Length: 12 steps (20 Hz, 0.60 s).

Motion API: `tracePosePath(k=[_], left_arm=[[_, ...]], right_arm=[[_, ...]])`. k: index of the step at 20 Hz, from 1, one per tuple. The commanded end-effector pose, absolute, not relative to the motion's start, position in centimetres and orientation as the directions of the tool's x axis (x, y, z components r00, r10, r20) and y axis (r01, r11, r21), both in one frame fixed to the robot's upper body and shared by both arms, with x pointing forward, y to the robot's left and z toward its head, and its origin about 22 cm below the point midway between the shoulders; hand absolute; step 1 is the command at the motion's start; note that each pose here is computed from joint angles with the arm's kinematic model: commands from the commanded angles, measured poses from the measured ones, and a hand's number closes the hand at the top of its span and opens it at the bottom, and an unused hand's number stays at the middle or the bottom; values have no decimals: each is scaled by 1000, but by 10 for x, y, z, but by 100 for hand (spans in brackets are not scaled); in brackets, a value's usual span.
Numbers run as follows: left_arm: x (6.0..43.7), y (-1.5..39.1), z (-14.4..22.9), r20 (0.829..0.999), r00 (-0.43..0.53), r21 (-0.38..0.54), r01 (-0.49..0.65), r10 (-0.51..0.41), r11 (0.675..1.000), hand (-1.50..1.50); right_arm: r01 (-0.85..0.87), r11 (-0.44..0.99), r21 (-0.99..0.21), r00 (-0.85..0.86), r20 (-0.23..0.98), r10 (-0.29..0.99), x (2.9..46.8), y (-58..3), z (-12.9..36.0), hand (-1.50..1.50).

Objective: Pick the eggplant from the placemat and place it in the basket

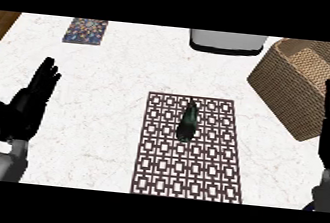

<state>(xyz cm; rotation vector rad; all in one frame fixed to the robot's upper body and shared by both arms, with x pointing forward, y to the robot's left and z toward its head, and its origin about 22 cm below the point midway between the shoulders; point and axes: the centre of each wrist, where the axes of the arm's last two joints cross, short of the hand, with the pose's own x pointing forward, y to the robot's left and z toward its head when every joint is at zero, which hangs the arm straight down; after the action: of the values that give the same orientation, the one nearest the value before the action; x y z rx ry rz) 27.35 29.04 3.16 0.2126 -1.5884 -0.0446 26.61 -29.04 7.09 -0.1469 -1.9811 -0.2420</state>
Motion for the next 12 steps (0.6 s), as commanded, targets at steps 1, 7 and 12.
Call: tracePosePath(k=[1,7,12], left_arm=[[278,286,35,981,-19,188,-113,-192,976,0],[285,286,48,982,40,190,-144,-186,971,0],[290,281,42,978,41,207,-98,-204,973,0]], right_arm=[[300,954,25,-284,957,64,271,-287,63,150],[300,947,-118,-27,991,132,291,-226,24,150],[595,740,-314,116,944,308,318,-183,-14,-150]])
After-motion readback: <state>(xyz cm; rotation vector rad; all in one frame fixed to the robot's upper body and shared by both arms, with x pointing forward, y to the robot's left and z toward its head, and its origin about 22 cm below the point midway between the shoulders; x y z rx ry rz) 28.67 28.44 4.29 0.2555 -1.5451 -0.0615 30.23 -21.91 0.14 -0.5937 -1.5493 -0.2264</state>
